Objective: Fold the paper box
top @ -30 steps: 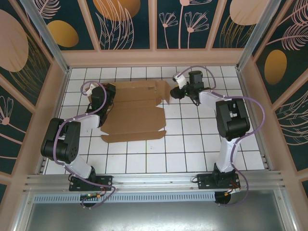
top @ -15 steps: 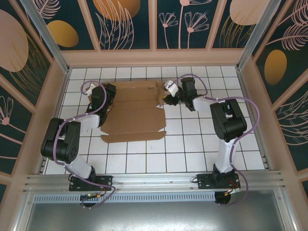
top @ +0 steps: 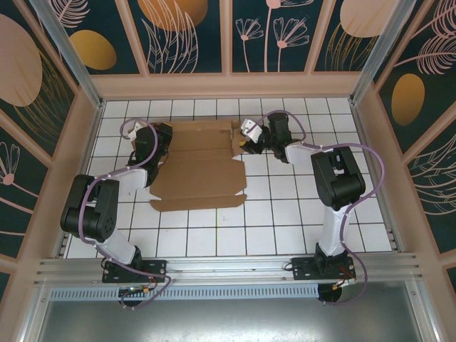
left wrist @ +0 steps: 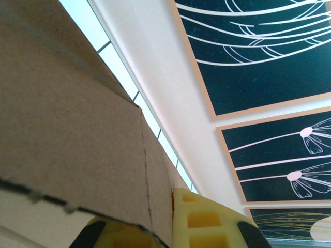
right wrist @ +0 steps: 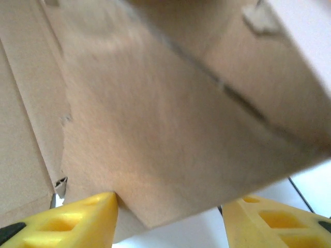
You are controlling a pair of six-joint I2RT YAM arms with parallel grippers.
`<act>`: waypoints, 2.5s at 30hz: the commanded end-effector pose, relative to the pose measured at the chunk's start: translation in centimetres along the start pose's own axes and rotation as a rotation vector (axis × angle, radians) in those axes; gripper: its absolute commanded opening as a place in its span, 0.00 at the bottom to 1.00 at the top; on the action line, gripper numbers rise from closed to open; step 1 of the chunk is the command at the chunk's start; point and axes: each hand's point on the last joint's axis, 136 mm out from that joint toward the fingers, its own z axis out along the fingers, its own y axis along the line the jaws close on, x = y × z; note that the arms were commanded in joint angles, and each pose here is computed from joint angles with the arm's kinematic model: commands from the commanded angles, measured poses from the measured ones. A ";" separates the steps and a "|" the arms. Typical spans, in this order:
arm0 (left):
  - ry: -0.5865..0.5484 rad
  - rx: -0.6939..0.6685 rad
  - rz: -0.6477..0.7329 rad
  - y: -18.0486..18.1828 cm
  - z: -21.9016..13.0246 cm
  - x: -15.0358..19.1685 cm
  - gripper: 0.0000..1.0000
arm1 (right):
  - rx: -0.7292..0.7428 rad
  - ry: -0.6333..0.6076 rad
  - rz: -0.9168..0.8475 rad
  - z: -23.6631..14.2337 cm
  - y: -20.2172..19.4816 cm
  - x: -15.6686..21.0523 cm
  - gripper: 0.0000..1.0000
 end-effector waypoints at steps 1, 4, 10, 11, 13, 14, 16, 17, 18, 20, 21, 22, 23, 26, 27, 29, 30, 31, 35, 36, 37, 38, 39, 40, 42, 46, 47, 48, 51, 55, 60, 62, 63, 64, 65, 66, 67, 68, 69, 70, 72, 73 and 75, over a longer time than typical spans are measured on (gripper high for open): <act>0.120 -0.145 0.019 3.6 -0.1 2.3 0.00 | -0.030 -0.082 -0.076 -0.7 -0.3 -3.6 0.56; 0.129 -0.154 0.013 3.1 -0.1 2.1 0.00 | -0.049 -0.086 -0.085 -0.9 0.5 -4.1 0.56; 0.184 -0.178 -0.041 3.1 0.6 2.4 0.00 | -0.060 -0.059 -0.077 -1.2 1.4 -3.2 0.58; 0.194 -0.178 -0.051 2.9 0.9 2.3 0.00 | -0.060 -0.054 -0.075 -1.3 1.5 -3.0 0.58; 0.215 -0.187 -0.058 2.7 1.2 2.5 0.00 | -0.060 -0.051 -0.073 -1.4 1.6 -2.9 0.59; 0.218 -0.190 -0.057 2.5 1.4 2.4 0.00 | -0.058 -0.049 -0.070 -1.5 1.6 -2.8 0.59; 0.214 -0.191 -0.051 2.0 1.4 2.2 0.00 | -0.066 -0.053 -0.062 -1.6 1.7 -2.9 0.59; 0.209 -0.194 -0.051 2.0 1.4 2.0 0.00 | -0.073 -0.052 -0.059 -1.6 1.9 -2.9 0.59; 0.206 -0.196 -0.054 2.0 1.4 2.0 0.00 | -0.081 -0.052 -0.056 -1.6 2.0 -3.0 0.59; 0.208 -0.198 -0.059 2.2 1.4 2.1 0.00 | -0.091 -0.052 -0.051 -1.5 2.4 -3.0 0.60; 0.208 -0.198 -0.064 2.3 1.4 2.1 0.00 | -0.095 -0.053 -0.049 -1.4 2.6 -3.1 0.60; 0.212 -0.199 -0.070 2.4 1.4 2.2 0.00 | -0.098 -0.055 -0.044 -1.4 2.7 -3.2 0.61; 0.215 -0.197 -0.075 2.5 1.5 2.3 0.00 | -0.101 -0.055 -0.041 -1.4 2.9 -3.1 0.67; 0.212 -0.191 -0.079 2.2 1.7 2.1 0.00 | -0.095 -0.066 -0.034 -1.7 3.1 -3.3 0.70; 0.211 -0.191 -0.078 2.2 1.7 2.0 0.00 | -0.096 -0.069 -0.031 -1.8 3.2 -3.3 0.70; 0.209 -0.192 -0.081 2.2 1.7 2.0 0.00 | -0.107 -0.075 -0.016 -2.0 3.6 -3.4 0.69; 0.209 -0.190 -0.083 2.2 1.7 2.0 0.00 | -0.109 -0.078 -0.007 -2.0 3.6 -3.5 0.69; 0.216 -0.215 -0.085 3.3 2.1 2.3 0.00 | -0.110 -0.085 0.000 -2.1 3.8 -3.6 0.68; 0.204 -0.219 -0.077 3.3 2.1 2.1 0.00 | -0.119 -0.121 0.023 -2.7 4.2 -4.6 0.66; 0.203 -0.221 -0.076 3.3 2.1 2.1 0.00 | -0.122 -0.128 0.029 -2.8 4.3 -4.8 0.66; 0.200 -0.216 -0.075 3.2 2.1 2.0 0.00 | -0.124 -0.137 0.036 -2.9 4.5 -5.0 0.66; 0.198 -0.212 -0.077 3.1 2.1 2.0 0.00 | -0.124 -0.140 0.047 -2.9 4.6 -5.1 0.66; 0.197 -0.209 -0.080 3.0 2.1 2.0 0.00 | -0.128 -0.139 0.055 -2.8 4.8 -5.2 0.65; 0.194 -0.204 -0.083 2.9 2.1 1.9 0.00 | -0.139 -0.132 0.061 -2.6 5.2 -5.1 0.65; 0.194 -0.198 -0.083 2.8 2.1 1.9 0.00 | -0.150 -0.125 0.059 -2.3 5.9 -5.4 0.65; 0.190 -0.192 -0.074 2.5 2.0 1.8 0.00 | -0.172 -0.147 0.082 -2.7 6.7 -6.1 0.69; 0.187 -0.192 -0.073 2.5 2.1 1.7 0.00 | -0.175 -0.155 0.091 -3.0 6.7 -6.2 0.69; 0.185 -0.192 -0.072 2.5 2.1 1.6 0.00 | -0.181 -0.160 0.099 -3.1 6.7 -6.3 0.70; 0.186 -0.194 -0.069 2.5 2.1 1.6 0.00 | -0.214 -0.166 0.139 -3.6 6.9 -6.5 0.74; 0.186 -0.179 -0.075 2.2 2.1 1.6 0.00 | -0.204 -0.146 0.193 -3.0 6.5 -6.2 0.72; 0.176 -0.138 -0.076 0.8 1.6 1.2 0.00 | -0.133 -0.041 0.253 -0.7 6.0 -4.6 0.71; 0.172 -0.121 -0.075 0.6 1.2 1.1 0.00 | -0.098 -0.004 0.278 -0.1 5.8 -4.0 0.72; 0.171 -0.113 -0.074 0.5 1.1 1.1 0.00 | -0.069 0.010 0.286 0.1 5.5 -3.7 0.72; 0.171 -0.098 -0.074 0.4 0.9 1.1 0.00 | -0.044 0.018 0.295 0.2 5.3 -3.5 0.72; 0.171 -0.082 -0.072 0.2 0.8 1.2 0.00 | -0.017 0.025 0.307 0.2 5.0 -3.3 0.72; 0.174 -0.068 -0.075 0.1 0.7 1.3 0.00 | 0.007 0.030 0.317 0.2 4.8 -3.2 0.72; 0.181 -0.050 -0.077 0.0 0.6 1.4 0.00 | 0.020 0.034 0.322 0.2 4.7 -3.0 0.72; 0.187 -0.037 -0.078 -0.1 0.5 1.6 0.00 | 0.033 0.041 0.324 0.3 4.9 -2.9 0.71; 0.190 -0.025 -0.080 -0.3 0.4 1.7 0.00 | 0.046 0.050 0.323 0.4 4.9 -2.7 0.71; 0.193 -0.013 -0.081 -0.4 0.3 1.7 0.00 | 0.066 0.073 0.311 0.5 5.0 -2.1 0.70; 0.194 0.009 -0.080 -0.7 0.0 1.8 0.00 | 0.104 0.100 0.281 0.8 5.4 -1.8 0.69; 0.191 0.024 -0.079 -1.0 -0.2 1.7 0.00 | 0.126 0.106 0.273 0.8 5.5 -1.6 0.68; 0.181 0.059 -0.072 -1.7 -0.7 1.5 0.00 | 0.177 0.118 0.275 0.6 5.1 -1.3 0.66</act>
